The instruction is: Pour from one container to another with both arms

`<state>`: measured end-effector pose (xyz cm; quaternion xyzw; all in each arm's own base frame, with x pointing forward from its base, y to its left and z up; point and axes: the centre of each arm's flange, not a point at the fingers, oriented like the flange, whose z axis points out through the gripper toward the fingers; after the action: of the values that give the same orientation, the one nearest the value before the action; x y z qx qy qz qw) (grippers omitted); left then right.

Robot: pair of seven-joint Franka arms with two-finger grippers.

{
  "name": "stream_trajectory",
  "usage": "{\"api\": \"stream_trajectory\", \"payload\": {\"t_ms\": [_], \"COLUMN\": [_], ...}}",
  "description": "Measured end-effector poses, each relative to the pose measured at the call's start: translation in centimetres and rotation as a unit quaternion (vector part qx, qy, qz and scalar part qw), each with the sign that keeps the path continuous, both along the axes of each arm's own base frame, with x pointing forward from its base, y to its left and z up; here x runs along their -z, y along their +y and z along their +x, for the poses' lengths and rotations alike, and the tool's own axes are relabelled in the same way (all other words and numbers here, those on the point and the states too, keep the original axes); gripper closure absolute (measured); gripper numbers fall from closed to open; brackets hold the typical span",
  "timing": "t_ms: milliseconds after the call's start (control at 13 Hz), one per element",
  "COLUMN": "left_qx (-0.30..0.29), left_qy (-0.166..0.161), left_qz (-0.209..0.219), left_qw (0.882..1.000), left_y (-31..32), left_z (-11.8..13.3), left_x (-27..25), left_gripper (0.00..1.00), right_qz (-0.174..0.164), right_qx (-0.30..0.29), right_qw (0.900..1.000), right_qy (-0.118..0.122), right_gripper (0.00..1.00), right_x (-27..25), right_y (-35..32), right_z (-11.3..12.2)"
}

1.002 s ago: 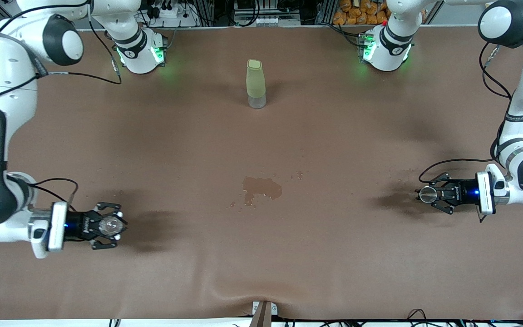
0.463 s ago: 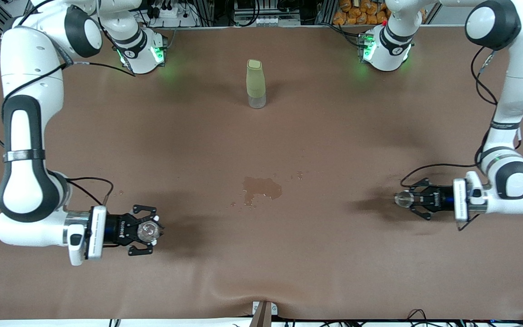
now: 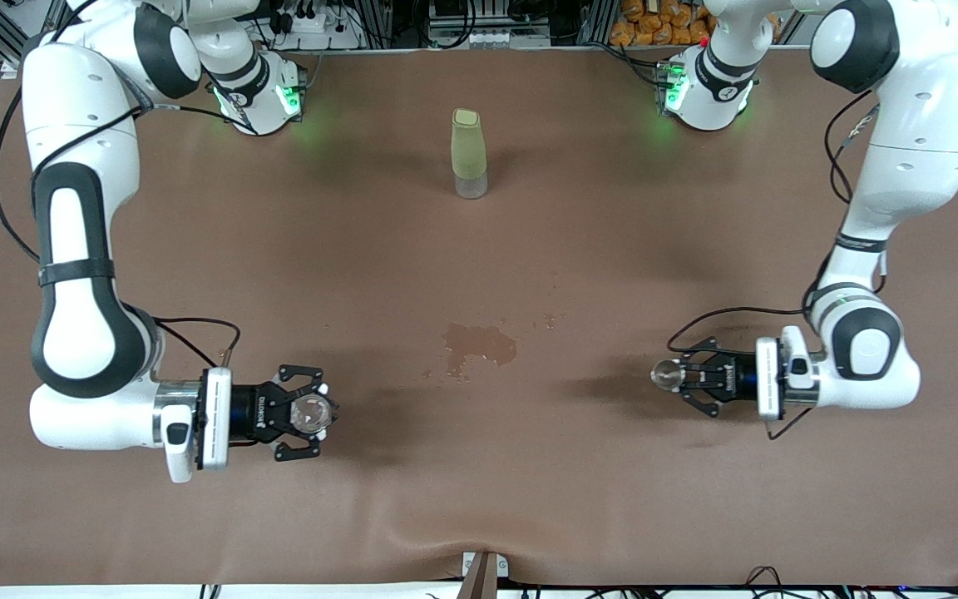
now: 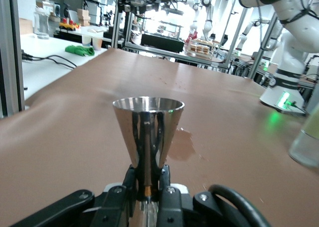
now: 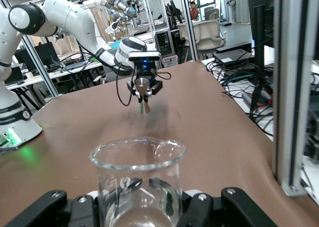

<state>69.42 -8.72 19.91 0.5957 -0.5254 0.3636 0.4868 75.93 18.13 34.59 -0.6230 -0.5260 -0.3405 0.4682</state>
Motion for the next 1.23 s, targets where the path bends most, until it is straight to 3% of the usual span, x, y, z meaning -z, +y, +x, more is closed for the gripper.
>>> {"api": "stream_trajectory", "payload": {"t_ms": [385,694,1233], "left_qx": [-0.011,-0.045,-0.072], "left_qy": [-0.005,-0.021,-0.026], "left_qz": [0.006,-0.040,-0.031], "left_qw": [1.000,0.998,0.997], "left_y": [-9.1,-15.9,-19.0], "left_z": [-0.1,-0.7,-0.9], "left_x": [-0.7,-1.6,-2.0], "left_gripper": [0.80,0.80,0.80], "right_qz": [-0.029,-0.087,-0.107], "right_qx": [-0.002,0.007,0.051], "right_qw": [0.999,0.995,0.987], "right_qy": [0.028,0.052,0.106], "right_gripper": [0.85,0.85,0.85], "right_x": [-2.3,-9.2,-12.0], "right_y": [3.9,9.4,13.3], "right_z": [-1.0,-3.4,-6.2]}}
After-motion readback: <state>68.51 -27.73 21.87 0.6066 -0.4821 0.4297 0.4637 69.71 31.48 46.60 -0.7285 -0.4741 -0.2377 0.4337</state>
